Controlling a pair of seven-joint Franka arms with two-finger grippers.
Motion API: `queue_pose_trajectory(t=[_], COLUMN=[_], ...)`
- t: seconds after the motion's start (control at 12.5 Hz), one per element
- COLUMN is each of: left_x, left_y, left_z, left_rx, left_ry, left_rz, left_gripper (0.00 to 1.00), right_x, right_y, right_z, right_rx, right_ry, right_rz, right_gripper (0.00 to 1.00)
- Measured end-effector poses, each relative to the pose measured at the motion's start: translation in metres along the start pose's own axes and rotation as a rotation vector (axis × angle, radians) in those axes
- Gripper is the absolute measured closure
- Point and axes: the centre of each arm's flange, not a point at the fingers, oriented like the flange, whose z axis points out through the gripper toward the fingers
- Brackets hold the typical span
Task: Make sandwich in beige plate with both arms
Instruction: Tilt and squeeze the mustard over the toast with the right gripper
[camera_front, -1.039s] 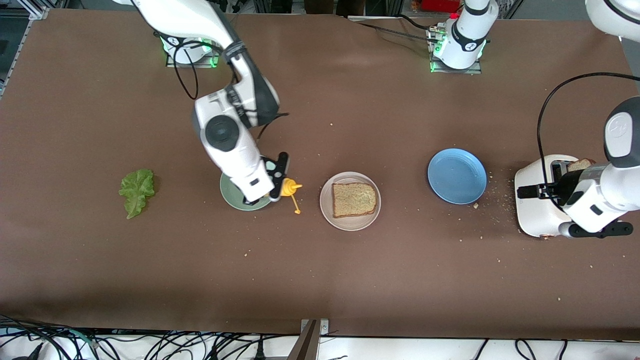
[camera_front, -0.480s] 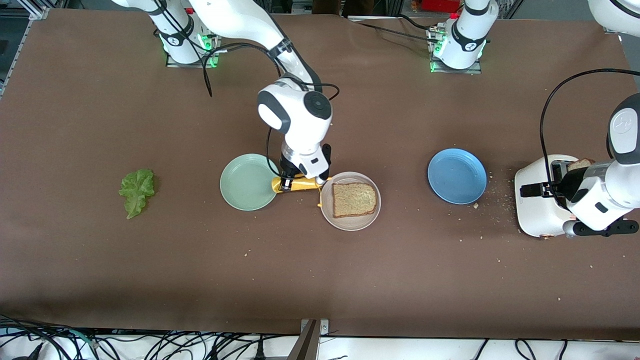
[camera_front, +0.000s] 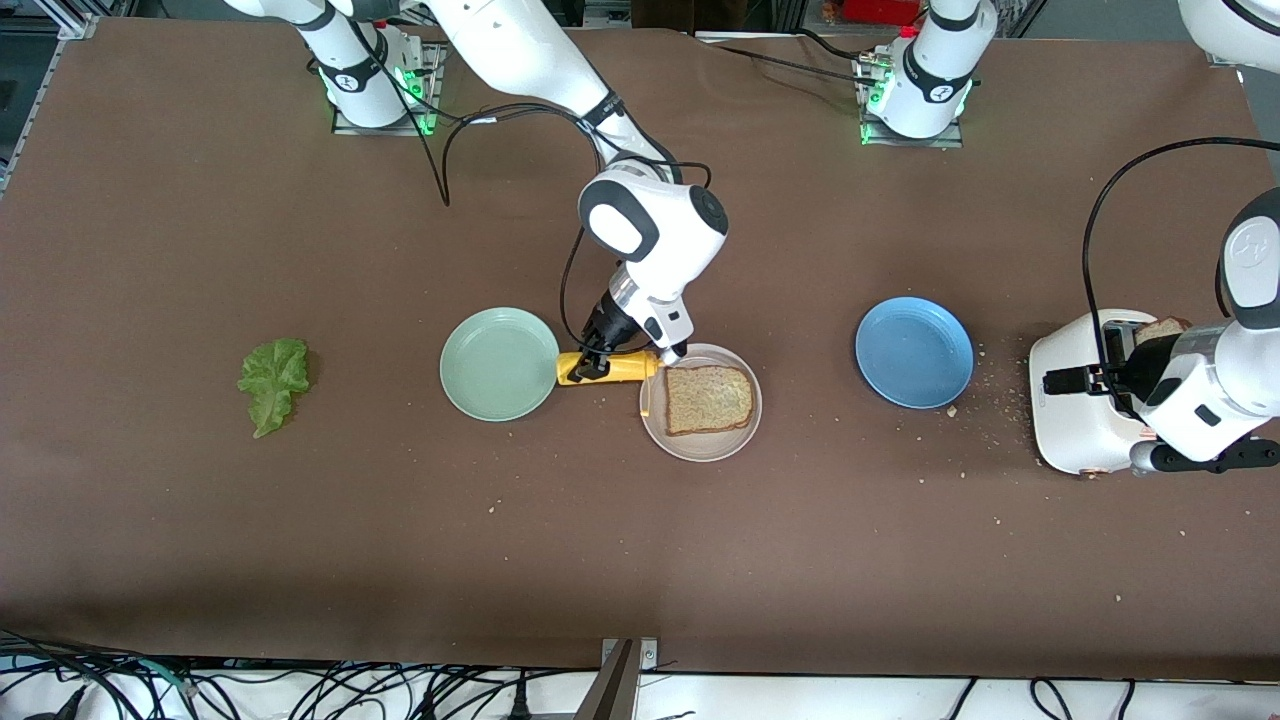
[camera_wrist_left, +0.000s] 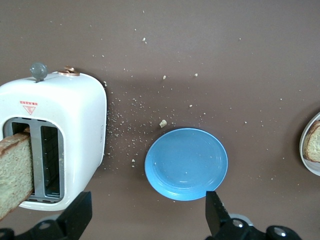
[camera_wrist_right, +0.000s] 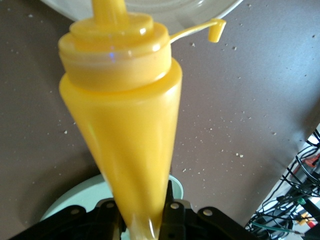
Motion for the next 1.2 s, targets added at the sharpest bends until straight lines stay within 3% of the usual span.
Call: queue_pose_trajectory(t=[0.56, 1.2], left_x=[0.0, 0.0], left_y=[0.0, 0.001], left_z=[0.0, 0.0], left_rx=[0.0, 0.0], left_ry=[0.0, -0.002], left_rz=[0.0, 0.002], left_gripper=[0.0, 0.0], right_x=[0.021, 0.028], right_y=[-0.03, -0.037], right_z=[0.016, 0.015], right_rx=[-0.175, -0.225], right_ry=[-0.108, -0.133], right_rz=[-0.028, -0.022], right_gripper=[0.72, 0.72])
